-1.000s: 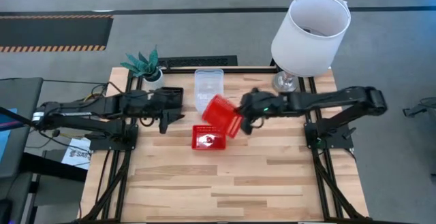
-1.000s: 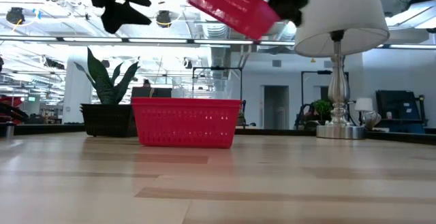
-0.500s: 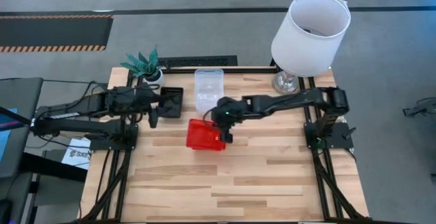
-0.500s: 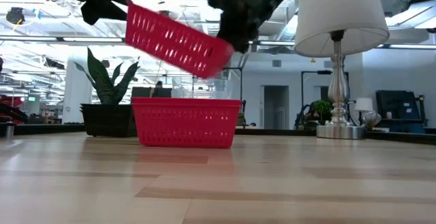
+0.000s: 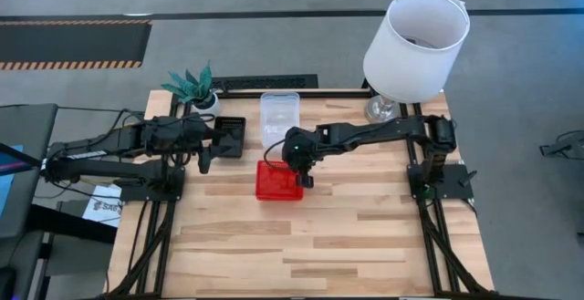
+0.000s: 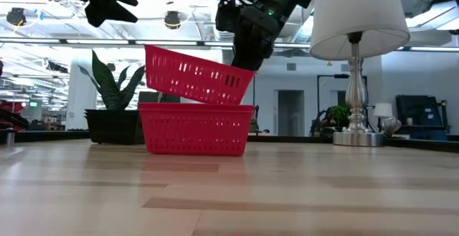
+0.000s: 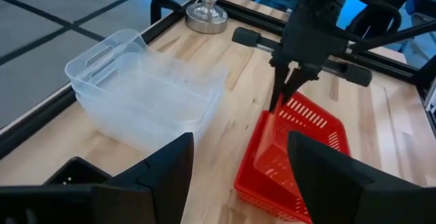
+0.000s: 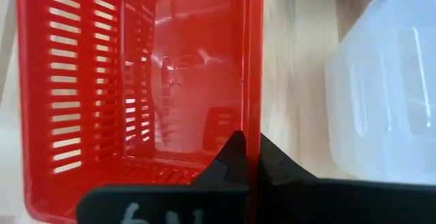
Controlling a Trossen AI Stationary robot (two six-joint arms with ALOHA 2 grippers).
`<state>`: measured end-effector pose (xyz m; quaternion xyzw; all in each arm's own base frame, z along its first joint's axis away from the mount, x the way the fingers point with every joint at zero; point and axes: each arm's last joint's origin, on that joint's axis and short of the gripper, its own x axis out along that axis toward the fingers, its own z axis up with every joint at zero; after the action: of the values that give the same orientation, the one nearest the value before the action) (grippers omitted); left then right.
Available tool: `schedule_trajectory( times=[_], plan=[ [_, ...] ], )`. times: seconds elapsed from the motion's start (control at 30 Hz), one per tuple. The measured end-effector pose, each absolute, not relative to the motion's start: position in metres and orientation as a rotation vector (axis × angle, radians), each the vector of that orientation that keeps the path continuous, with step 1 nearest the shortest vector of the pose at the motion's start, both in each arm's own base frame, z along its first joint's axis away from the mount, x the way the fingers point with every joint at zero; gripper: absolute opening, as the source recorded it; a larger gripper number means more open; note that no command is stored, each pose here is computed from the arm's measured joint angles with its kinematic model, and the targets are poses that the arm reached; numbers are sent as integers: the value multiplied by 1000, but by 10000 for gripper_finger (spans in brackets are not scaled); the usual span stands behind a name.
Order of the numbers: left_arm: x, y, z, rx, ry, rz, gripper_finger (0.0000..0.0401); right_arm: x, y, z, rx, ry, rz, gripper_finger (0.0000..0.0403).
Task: Stack baskets by color
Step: Stack the red bin on the stacked red bins, then return to Home Position
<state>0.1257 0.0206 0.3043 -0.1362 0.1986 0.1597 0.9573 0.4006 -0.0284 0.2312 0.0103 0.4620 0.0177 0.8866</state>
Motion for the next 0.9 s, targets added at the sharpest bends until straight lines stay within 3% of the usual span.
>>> schedule_trajectory(
  times=[0.27, 0.67, 0.9],
  plan=[
    [126, 21, 304, -266, 402, 331, 223, 400, -30, 231, 23, 965, 34, 62],
    [125, 22, 305, -282, 391, 373, 223, 400, -29, 233, 67, 950, 10, 118],
    [127, 22, 307, -277, 366, 367, 223, 391, -28, 280, 132, 869, -21, 156]
  ],
)
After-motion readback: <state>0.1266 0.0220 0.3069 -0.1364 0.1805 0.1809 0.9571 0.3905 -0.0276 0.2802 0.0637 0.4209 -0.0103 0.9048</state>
